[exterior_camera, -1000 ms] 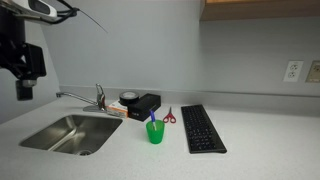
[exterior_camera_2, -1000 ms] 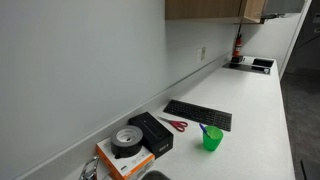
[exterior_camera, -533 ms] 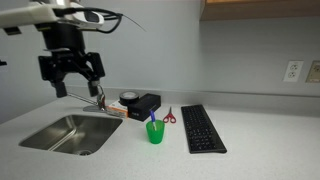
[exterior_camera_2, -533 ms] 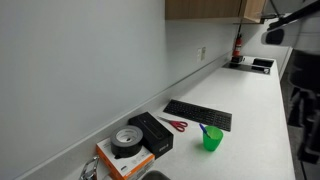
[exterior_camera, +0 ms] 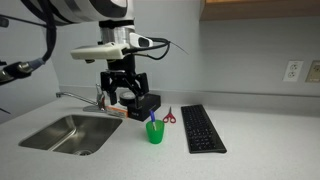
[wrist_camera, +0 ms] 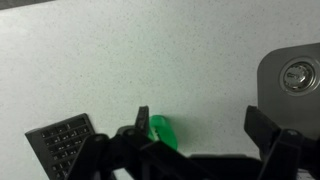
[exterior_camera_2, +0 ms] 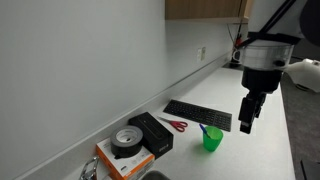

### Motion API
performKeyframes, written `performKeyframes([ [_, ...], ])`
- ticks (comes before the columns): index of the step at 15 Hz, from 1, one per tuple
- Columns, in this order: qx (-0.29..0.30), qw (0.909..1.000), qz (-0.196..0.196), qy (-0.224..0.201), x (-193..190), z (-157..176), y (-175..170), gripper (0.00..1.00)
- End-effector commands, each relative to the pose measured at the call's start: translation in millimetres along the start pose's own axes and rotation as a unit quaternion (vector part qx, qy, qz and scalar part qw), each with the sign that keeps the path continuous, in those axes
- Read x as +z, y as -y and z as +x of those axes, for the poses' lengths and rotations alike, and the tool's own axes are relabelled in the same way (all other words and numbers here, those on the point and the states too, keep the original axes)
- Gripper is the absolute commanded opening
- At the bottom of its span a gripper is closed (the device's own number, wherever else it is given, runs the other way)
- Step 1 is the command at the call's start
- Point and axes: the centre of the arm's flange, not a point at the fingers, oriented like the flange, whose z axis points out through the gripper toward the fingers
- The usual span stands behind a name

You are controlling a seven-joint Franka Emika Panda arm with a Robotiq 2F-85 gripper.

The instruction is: Remove the marker out of the cup

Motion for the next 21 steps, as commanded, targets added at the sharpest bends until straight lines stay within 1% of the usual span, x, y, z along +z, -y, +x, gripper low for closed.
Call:
performKeyframes([
  [1, 0.001, 1.0000, 0.000, 0.001, 1, 3, 0, 1.00],
  [8, 0.003, 1.0000, 0.000, -0.002, -2, 5, 1, 1.00],
  [9, 0.009, 0.9998, -0.002, -0.016, 4, 12, 1, 1.00],
  [11, 0.014, 0.9996, 0.004, -0.024, 13, 26, -1, 1.00],
  [14, 0.043, 0.9984, 0.003, -0.038, 35, 52, -6, 1.00],
  [18, 0.081, 0.9939, -0.003, -0.075, 61, 84, -8, 1.00],
  [21, 0.102, 0.9908, -0.002, -0.090, 73, 103, -11, 1.00],
])
